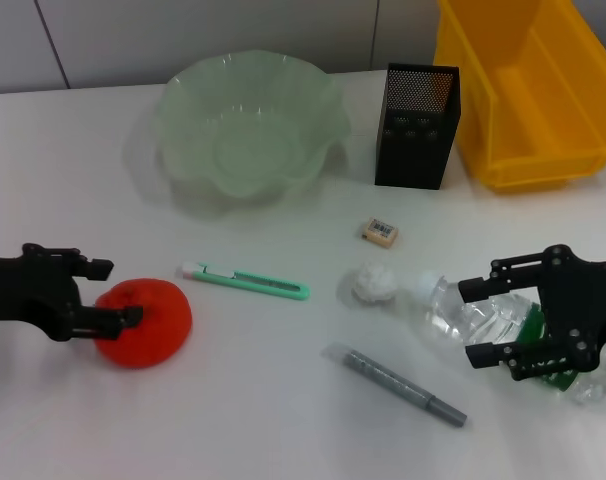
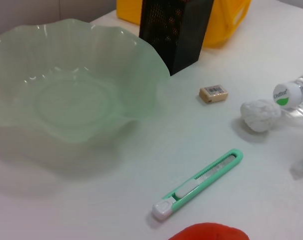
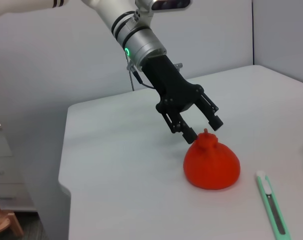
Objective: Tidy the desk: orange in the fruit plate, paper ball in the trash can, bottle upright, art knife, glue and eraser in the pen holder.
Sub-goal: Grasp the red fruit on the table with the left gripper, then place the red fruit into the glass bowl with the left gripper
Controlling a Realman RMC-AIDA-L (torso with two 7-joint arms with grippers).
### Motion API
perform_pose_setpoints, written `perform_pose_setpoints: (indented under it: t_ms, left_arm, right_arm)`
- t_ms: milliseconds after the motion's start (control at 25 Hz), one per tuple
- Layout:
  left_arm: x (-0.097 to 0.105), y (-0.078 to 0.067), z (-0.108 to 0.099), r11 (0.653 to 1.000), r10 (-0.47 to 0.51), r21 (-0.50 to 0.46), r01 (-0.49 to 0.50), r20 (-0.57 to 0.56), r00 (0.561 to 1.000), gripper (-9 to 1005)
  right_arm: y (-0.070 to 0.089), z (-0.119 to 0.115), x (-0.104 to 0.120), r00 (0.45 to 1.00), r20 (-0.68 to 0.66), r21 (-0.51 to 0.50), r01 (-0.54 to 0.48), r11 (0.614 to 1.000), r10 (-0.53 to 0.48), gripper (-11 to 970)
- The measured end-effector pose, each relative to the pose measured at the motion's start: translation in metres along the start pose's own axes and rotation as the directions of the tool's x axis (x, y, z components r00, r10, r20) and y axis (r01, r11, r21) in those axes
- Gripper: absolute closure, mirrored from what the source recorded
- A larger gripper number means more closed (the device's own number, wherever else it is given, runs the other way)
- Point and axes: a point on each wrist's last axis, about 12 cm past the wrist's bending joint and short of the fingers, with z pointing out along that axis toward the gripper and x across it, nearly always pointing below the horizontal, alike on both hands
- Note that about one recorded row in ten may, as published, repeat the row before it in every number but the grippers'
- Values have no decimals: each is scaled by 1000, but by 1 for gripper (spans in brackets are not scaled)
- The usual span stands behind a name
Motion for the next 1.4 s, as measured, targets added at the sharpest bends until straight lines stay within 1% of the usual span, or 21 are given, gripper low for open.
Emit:
perform_pose_setpoints:
  t_ms: [40, 200, 240, 320, 600, 840, 960, 1200, 1240, 1360, 1400]
  left_arm:
    - [-1, -1, 6, 1000, 5, 13, -4, -8, 1000, 221]
    - [-2, -2, 12, 1000, 13, 26, -13, -16, 1000, 223]
    - [-3, -3, 17, 999, 26, 34, -25, -27, 999, 224]
    - [-4, -4, 20, 999, 37, 36, -36, -34, 999, 225]
    - [-4, -3, 20, 999, 35, 30, -34, -31, 999, 228]
    - [-3, -3, 19, 999, 38, 25, -38, -29, 999, 329]
    - [-4, -3, 18, 999, 40, 24, -39, -20, 999, 397]
    - [-4, -4, 15, 999, 40, 33, -41, 20, 999, 533]
    - [-6, -4, 12, 999, 34, 38, -36, 43, 998, 556]
    - [-13, -4, 10, 998, 33, 47, -36, 71, 997, 741]
    - [-13, -4, 10, 998, 33, 47, -36, 71, 997, 751]
  right_arm:
    - [0, 1, 0, 1000, -4, -5, -6, 1000, 6, 290]
    - [-1, 3, 0, 1000, -10, -7, -11, 1000, 11, 291]
    - [-1, 3, 0, 1000, -10, -6, -12, 1000, 12, 291]
    - [-1, 3, 1, 1000, -11, -4, -12, 1000, 12, 292]
    - [-3, 4, 1, 1000, -13, 13, -15, 1000, 15, 294]
    - [-3, 5, 2, 1000, -14, 16, -15, 1000, 16, 296]
    - [-3, 5, 2, 1000, -13, 18, -16, 1000, 16, 297]
    - [-3, 6, 3, 1000, -11, 23, -21, 1000, 21, 298]
    - [-2, 6, 4, 1000, -9, 22, -23, 999, 23, 299]
    - [-2, 7, 4, 1000, -6, 22, -25, 999, 25, 299]
    - [-1, 7, 4, 1000, -5, 22, -25, 999, 25, 300]
